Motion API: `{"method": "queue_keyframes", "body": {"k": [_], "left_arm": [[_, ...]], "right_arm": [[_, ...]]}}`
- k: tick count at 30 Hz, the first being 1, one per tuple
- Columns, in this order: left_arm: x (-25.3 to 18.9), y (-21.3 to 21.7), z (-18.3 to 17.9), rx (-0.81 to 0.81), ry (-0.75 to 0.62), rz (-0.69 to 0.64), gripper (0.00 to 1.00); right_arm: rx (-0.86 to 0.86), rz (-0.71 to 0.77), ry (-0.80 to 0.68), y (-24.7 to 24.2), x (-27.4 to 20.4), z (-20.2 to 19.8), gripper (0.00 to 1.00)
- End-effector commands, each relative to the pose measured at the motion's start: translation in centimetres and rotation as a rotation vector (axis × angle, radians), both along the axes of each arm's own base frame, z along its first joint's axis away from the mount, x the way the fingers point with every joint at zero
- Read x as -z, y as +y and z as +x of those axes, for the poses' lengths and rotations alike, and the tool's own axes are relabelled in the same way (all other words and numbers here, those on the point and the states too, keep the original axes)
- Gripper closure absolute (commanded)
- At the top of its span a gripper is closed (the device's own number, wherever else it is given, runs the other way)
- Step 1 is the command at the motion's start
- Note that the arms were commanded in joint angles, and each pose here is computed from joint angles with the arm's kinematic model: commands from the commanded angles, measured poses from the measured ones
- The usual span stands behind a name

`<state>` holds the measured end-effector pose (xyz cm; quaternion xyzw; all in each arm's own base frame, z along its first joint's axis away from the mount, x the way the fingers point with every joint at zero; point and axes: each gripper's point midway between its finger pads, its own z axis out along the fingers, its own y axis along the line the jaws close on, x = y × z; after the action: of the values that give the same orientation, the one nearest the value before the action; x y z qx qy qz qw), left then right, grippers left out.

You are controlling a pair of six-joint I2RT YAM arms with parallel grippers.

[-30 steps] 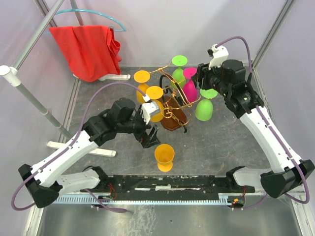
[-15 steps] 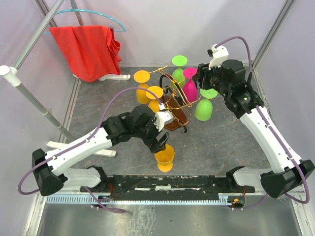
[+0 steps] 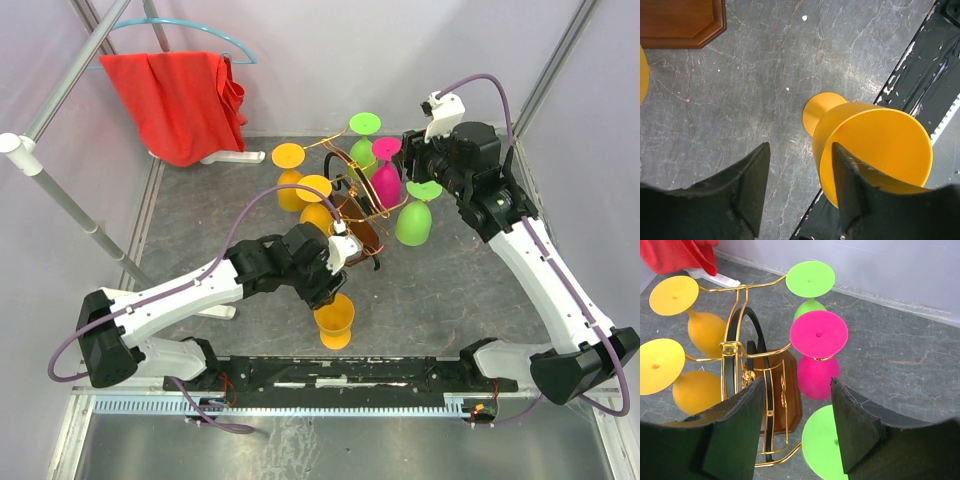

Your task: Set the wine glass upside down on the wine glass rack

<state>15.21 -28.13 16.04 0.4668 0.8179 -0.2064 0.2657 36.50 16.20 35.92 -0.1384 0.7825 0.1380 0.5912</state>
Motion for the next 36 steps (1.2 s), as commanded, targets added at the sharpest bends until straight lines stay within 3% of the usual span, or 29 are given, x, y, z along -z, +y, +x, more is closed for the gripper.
{"method": "queue_keyframes", "body": {"k": [1, 7, 13, 22, 30, 33, 36], "left_arm": [[-0.3, -0.5, 0.1, -0.036, 0.005, -0.025, 0.47], [-0.5, -0.7, -0.4, -0.003, 0.017, -0.038, 0.78], [-2.1, -1.0, -0.7, 0.039, -0.005, -0.081, 0.97], [-5.1, 1.6, -0.3, 0.005, -0.099, -0.060, 0.97], [-10.1, 6.7, 4.6, -0.255, -0.378, 0.039, 0.97], [-12.8, 7.3, 4.8, -0.246, -0.435, 0.021, 0.97], [-15.2, 9.2, 4.9, -0.253, -0.483, 0.084, 0.97]], "right_arm": [[0.011, 0.016, -0.070, -0.4, -2.3, -0.4, 0.37], [0.018, 0.019, -0.075, -0.5, -2.3, -0.4, 0.37], [0.019, 0.021, -0.076, -0.5, -2.2, -0.4, 0.37], [0.015, 0.025, -0.074, -0.4, -1.9, -0.3, 0.38], [-0.010, 0.048, -0.070, 0.4, -2.1, 0.0, 0.38], [-0.016, 0.052, -0.073, 0.6, -2.5, 0.2, 0.38], [-0.024, 0.057, -0.083, 0.9, -3.2, 0.4, 0.38]]}}
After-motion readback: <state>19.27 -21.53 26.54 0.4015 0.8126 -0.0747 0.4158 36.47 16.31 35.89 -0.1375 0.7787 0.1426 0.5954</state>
